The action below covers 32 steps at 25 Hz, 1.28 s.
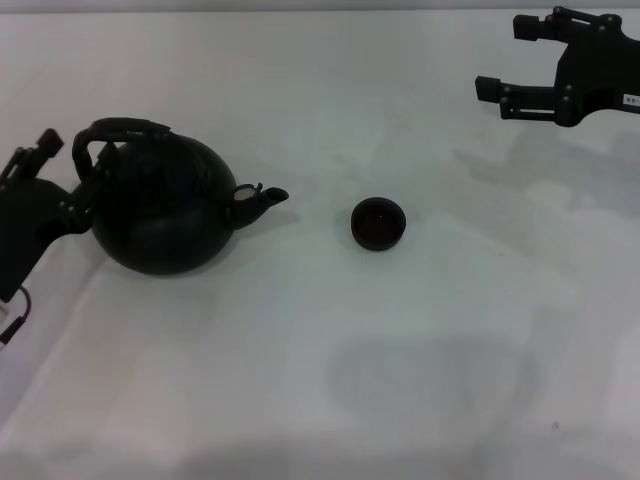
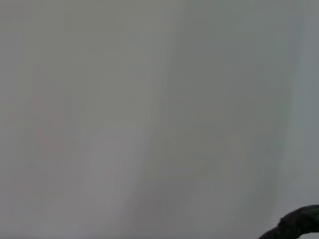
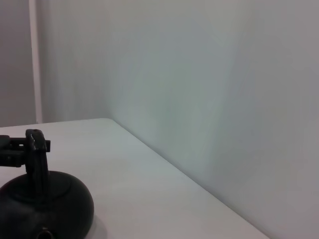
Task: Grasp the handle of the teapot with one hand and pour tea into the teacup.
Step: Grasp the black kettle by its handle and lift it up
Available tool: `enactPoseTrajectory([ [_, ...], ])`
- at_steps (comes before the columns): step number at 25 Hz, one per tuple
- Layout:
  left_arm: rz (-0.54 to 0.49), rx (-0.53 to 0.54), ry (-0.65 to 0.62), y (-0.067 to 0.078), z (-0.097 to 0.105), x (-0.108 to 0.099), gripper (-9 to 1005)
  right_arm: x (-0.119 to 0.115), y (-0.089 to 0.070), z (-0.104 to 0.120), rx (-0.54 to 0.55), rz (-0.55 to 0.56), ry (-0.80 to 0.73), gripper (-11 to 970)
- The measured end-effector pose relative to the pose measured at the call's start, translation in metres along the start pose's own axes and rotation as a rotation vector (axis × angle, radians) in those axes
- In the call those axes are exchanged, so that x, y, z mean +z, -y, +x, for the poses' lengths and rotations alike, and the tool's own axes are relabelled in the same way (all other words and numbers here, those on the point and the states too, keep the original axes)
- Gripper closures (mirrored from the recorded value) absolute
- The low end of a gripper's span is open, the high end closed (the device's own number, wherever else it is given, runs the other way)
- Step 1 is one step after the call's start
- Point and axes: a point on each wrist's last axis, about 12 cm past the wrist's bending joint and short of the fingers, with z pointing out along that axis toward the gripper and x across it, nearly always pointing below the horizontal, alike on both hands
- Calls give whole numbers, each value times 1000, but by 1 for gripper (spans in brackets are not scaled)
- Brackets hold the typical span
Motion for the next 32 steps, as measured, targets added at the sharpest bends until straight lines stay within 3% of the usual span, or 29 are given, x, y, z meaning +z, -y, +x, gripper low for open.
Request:
enactPoseTrajectory([
  [5, 36, -1, -18, 1, -1, 6, 196, 0, 2, 4, 9, 18, -6, 83],
  [15, 27, -8, -15, 5, 2, 3, 643, 0, 2, 6, 15, 25, -11, 82],
  [26, 17, -20, -1, 7, 5, -10, 797, 1, 3, 8, 16, 31, -16, 82],
  [32, 6, -24, 7, 6, 4, -10, 809, 2, 3, 9, 20, 28, -17, 82],
])
